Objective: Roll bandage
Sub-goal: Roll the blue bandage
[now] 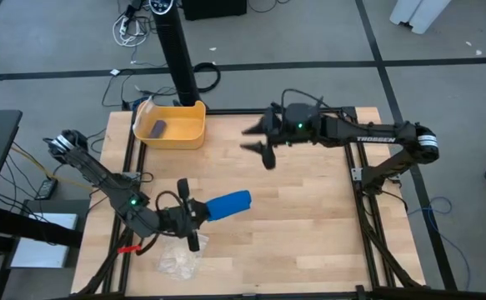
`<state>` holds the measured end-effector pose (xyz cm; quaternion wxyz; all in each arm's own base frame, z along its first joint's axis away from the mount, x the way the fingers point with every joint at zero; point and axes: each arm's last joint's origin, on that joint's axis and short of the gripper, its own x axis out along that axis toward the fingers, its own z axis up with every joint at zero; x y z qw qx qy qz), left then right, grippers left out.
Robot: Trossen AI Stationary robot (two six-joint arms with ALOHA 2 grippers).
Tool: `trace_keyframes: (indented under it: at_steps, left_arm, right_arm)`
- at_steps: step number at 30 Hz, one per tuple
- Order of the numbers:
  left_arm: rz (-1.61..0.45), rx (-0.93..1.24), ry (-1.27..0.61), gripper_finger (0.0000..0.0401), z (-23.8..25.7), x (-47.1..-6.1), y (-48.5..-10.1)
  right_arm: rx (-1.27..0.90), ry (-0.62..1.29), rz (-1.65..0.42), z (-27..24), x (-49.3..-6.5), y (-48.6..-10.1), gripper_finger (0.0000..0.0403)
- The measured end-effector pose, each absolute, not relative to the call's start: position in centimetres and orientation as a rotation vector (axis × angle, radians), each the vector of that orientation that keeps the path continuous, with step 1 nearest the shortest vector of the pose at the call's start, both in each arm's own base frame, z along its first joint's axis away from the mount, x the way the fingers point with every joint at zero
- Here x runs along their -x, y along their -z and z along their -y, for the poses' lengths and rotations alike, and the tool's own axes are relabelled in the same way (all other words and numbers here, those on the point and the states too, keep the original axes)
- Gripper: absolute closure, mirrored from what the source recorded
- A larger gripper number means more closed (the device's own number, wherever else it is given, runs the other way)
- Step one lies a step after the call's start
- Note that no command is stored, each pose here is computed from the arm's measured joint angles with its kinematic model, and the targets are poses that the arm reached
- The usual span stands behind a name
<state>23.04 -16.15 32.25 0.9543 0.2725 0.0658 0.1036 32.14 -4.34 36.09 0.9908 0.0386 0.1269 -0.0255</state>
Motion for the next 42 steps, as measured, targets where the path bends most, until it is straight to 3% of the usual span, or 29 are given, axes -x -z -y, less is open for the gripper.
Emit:
trace_keyframes:
  at_steps: [7,15,19,31,35,40,42]
  left_arm:
    - [-0.056,-0.312,-0.215,0.0382,14.7,-21.6,-34.4]
    - [0.015,-0.176,-0.118,0.0382,13.1,-21.4,-35.8]
    - [0.028,-0.165,-0.095,0.0382,12.5,-21.9,-36.0]
    - [0.04,-0.163,-0.08,0.0382,11.9,-22.3,-36.0]
    - [0.064,-0.151,-0.075,0.0382,11.9,-22.3,-36.3]
    - [0.067,-0.132,-0.064,0.0382,11.9,-22.3,-36.3]
    - [0.055,-0.117,-0.064,0.0382,11.9,-22.3,-36.2]
  right_arm:
    - [-0.079,-0.149,-0.409,1.3,-31.8,-30.1,0.0187]
    - [-0.08,-0.229,0.053,-2.4,-30.6,-23.0,0.0191]
    - [-0.074,-0.229,0.179,-3.3,-31.7,-23.1,0.0193]
    - [-0.009,-0.27,0.195,-4.3,-35.6,-26.1,0.0163]
    - [0.017,-0.233,0.146,-4.4,-36.9,-25.7,0.0216]
    - [0.052,-0.155,0.149,-3.6,-37.3,-26.0,0.0363]
    - [0.084,-0.139,0.173,-3.2,-36.8,-27.0,0.0389]
